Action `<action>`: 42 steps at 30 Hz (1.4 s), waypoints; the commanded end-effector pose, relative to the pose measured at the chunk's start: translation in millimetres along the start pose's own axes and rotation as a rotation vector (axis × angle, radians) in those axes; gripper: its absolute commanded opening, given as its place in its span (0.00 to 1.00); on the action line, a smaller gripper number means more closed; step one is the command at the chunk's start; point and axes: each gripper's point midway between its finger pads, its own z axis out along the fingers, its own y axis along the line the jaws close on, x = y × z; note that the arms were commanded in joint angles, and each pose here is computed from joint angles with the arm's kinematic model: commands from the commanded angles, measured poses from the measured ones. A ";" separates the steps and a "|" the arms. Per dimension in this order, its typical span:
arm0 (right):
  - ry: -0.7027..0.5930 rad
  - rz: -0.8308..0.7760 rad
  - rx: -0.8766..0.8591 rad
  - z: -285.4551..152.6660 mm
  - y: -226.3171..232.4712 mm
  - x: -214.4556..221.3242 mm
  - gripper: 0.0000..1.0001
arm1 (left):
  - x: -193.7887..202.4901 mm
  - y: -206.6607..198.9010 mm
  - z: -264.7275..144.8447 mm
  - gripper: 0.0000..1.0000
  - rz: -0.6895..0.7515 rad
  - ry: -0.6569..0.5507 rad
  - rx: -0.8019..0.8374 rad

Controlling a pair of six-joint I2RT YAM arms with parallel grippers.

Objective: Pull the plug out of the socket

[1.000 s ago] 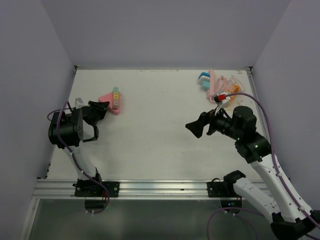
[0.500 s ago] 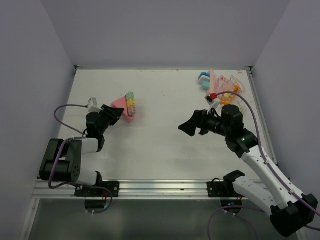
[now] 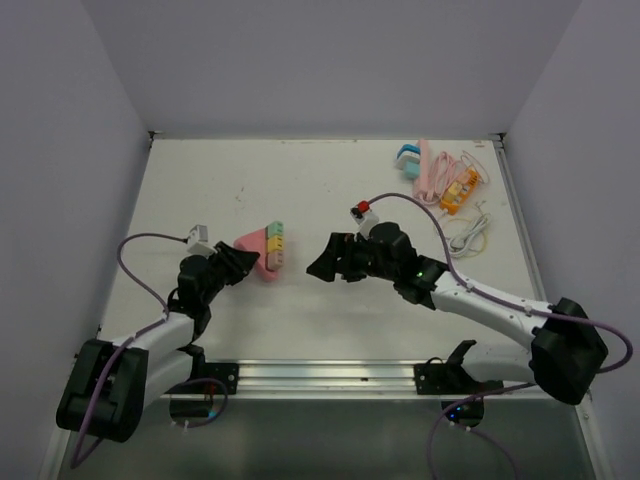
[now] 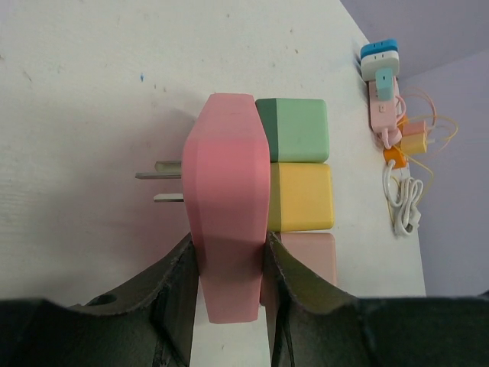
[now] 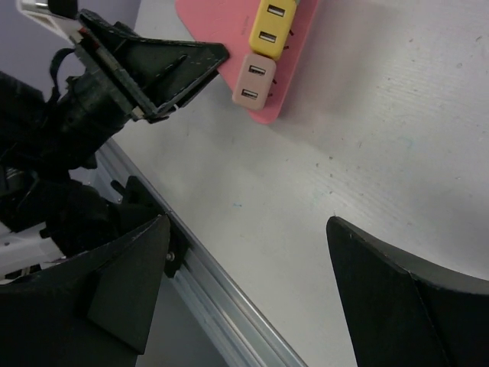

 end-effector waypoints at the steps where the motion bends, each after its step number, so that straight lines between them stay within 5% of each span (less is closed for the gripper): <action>1: -0.141 0.027 -0.009 28.6 20.2 -27.0 0.87 | -9.4 -12.5 -5.9 0.00 0.013 -0.055 0.036; 22: -0.046 0.152 0.064 127.8 21.2 24.9 0.73 | 20.7 -6.7 -26.2 0.00 0.000 -0.001 0.027; 42: 0.038 0.183 0.099 159.1 8.0 52.4 0.48 | 19.8 -4.0 -25.0 0.00 0.010 -0.011 -0.002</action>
